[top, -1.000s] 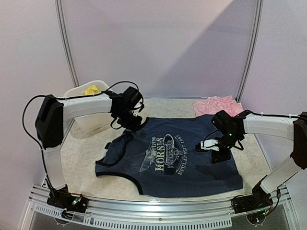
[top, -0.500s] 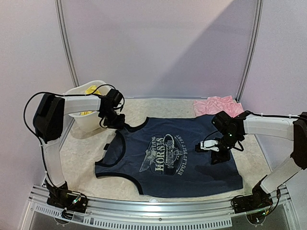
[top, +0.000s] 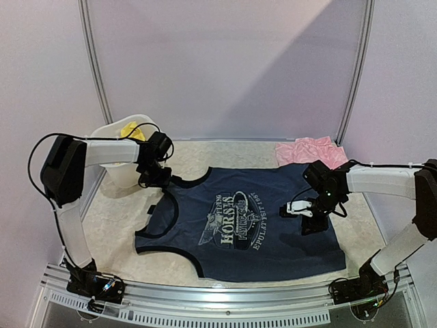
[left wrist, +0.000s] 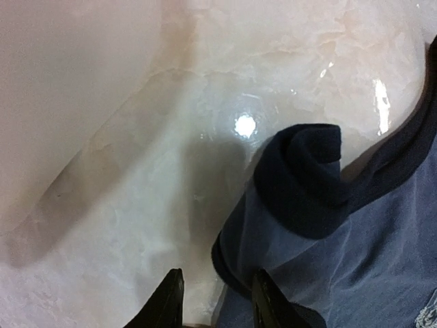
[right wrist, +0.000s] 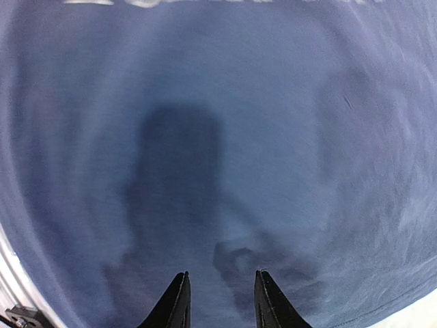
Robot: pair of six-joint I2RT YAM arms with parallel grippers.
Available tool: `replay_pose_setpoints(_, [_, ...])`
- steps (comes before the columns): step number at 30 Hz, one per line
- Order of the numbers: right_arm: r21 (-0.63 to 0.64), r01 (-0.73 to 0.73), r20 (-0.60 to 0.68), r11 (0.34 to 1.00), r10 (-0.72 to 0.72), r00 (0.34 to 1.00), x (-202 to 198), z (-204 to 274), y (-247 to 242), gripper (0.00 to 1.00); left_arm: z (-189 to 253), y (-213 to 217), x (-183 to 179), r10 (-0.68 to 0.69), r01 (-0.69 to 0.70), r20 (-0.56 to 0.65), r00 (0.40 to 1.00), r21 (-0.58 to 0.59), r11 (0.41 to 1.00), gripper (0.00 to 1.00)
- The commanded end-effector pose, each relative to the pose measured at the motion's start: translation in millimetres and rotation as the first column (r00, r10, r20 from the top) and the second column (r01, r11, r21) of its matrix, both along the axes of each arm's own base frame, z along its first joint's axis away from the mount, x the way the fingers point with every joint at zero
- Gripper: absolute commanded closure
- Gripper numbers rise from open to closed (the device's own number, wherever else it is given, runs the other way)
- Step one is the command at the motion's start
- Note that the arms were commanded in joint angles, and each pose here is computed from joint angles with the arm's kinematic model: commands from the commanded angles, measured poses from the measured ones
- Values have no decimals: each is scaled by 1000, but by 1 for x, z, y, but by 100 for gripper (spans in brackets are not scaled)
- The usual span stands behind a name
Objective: Fold and stack the mixed laundry pile
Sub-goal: Smooth out the flattened tank top at the center of the board.
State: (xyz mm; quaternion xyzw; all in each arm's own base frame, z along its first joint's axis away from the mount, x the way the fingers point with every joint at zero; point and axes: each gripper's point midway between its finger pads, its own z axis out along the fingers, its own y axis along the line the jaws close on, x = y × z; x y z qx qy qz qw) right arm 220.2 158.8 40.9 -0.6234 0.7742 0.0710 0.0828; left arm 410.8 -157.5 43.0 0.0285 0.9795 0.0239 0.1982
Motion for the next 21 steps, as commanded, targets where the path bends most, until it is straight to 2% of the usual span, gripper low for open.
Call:
replay_pose_setpoints(1, [-3,133,-12,991,-133,991,31,-12,-18,67,24,8,-2,-2,0,52,999,32,999,64])
replay_pose_setpoints(6, [10,231,-59,973,-230,971,49,-20,-37,65,23,8,-10,-6,5,41,999,26,1000,64])
replay_pose_setpoints(14, [-116,229,-169,966,-247,954,16,-52,-72,65,10,24,-22,9,-9,3,1000,69,998,64])
replay_pose_setpoints(21, [-162,270,-197,949,-299,934,4,-59,-110,66,14,31,-12,72,-74,47,996,43,996,64])
